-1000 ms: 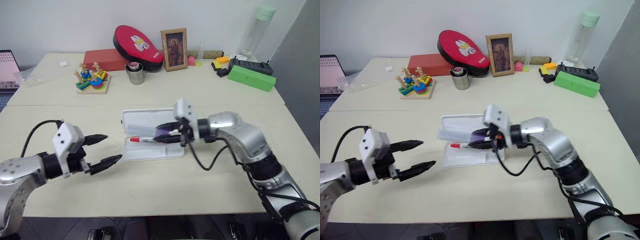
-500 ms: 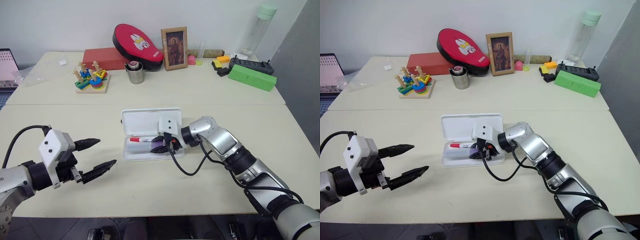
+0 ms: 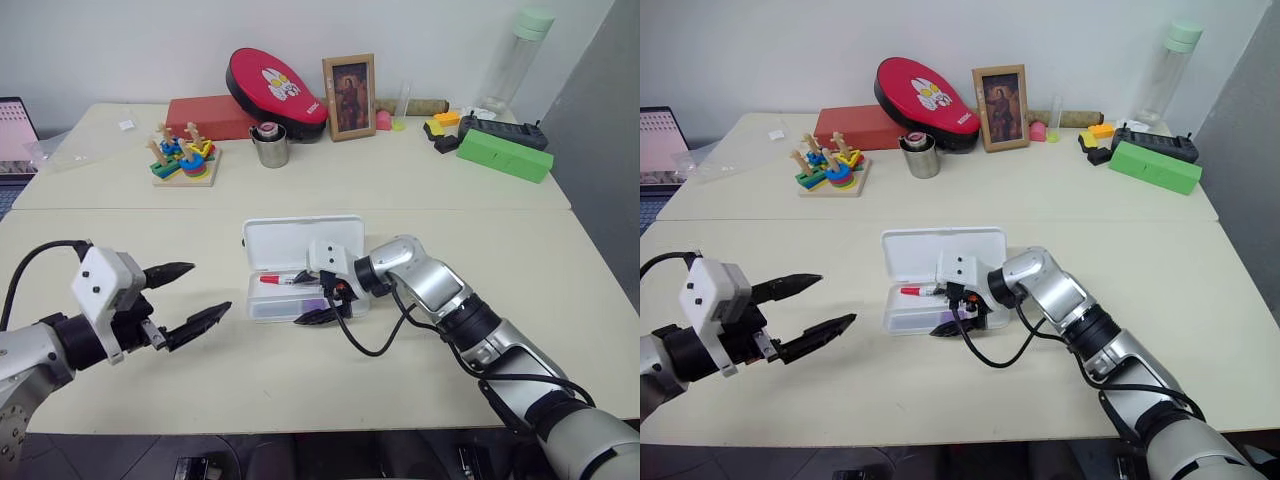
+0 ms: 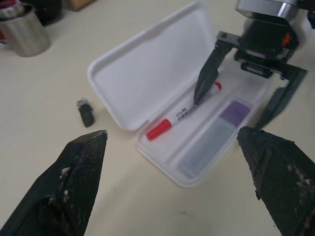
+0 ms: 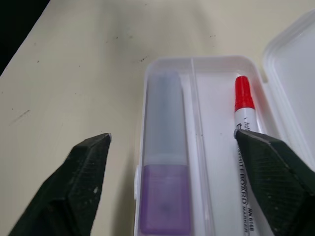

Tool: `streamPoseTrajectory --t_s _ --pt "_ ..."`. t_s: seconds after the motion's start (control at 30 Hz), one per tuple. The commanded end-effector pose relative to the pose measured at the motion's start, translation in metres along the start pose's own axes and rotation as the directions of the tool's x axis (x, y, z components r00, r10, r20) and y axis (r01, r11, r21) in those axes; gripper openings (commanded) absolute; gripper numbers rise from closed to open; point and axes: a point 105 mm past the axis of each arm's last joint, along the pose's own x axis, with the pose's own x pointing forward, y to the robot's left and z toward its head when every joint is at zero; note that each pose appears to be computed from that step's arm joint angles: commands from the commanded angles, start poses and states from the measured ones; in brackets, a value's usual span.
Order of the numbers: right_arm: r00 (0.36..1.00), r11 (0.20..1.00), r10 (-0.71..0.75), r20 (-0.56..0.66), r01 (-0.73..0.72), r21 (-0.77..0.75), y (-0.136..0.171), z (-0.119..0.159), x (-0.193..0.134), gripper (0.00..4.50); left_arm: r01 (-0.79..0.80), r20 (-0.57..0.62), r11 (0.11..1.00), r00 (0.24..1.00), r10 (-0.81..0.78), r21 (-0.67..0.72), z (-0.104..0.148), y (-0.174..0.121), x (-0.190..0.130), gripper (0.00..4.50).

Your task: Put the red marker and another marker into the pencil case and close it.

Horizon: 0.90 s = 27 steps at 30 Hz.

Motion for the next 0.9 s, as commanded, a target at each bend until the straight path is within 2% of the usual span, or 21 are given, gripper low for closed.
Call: streamPoseTrajectory --t_s 0.03,0.1,0.17,0.27,0.33,0.47,0.63,0.9 --pt "0.953 0.997 -0.026 0.301 0.047 -0.061 -0.007 0.075 -0.029 4.47 -0.173 -0.003 0.985 0.985 0.173 -0.020 -0.006 0.032 0.006 4.50" --pt "0.904 0.998 -0.045 0.425 0.062 -0.027 -0.009 0.100 -0.046 4.47 -0.231 -0.015 0.972 0.973 0.230 -0.052 -0.013 0.045 0.012 4.50" --pt "0.869 0.994 -0.086 0.487 0.106 -0.014 -0.011 0.116 -0.062 4.47 -0.296 -0.080 0.954 0.953 0.292 -0.050 -0.029 0.062 0.017 4.50" --pt "0.833 0.983 -0.157 0.530 0.186 -0.002 -0.015 0.129 -0.078 4.47 -0.327 -0.141 0.944 0.938 0.318 -0.050 -0.047 0.075 0.025 4.50" --pt "0.809 0.967 -0.224 0.543 0.256 0.018 -0.020 0.133 -0.088 4.47 -0.292 -0.153 0.953 0.948 0.277 -0.081 -0.058 0.076 0.043 4.50" --pt "0.791 0.947 -0.289 0.539 0.318 0.041 -0.021 0.134 -0.097 4.47 -0.230 -0.160 0.969 0.964 0.214 -0.091 -0.068 0.076 0.076 4.50" --pt "0.780 0.927 -0.346 0.522 0.369 0.063 -0.021 0.130 -0.103 4.47 -0.171 -0.142 0.978 0.978 0.154 -0.117 -0.070 0.076 0.111 4.50" --pt "0.771 0.911 -0.389 0.505 0.404 0.085 -0.022 0.125 -0.106 4.47 -0.109 -0.169 0.989 0.981 0.091 -0.099 -0.080 0.073 0.145 4.50"
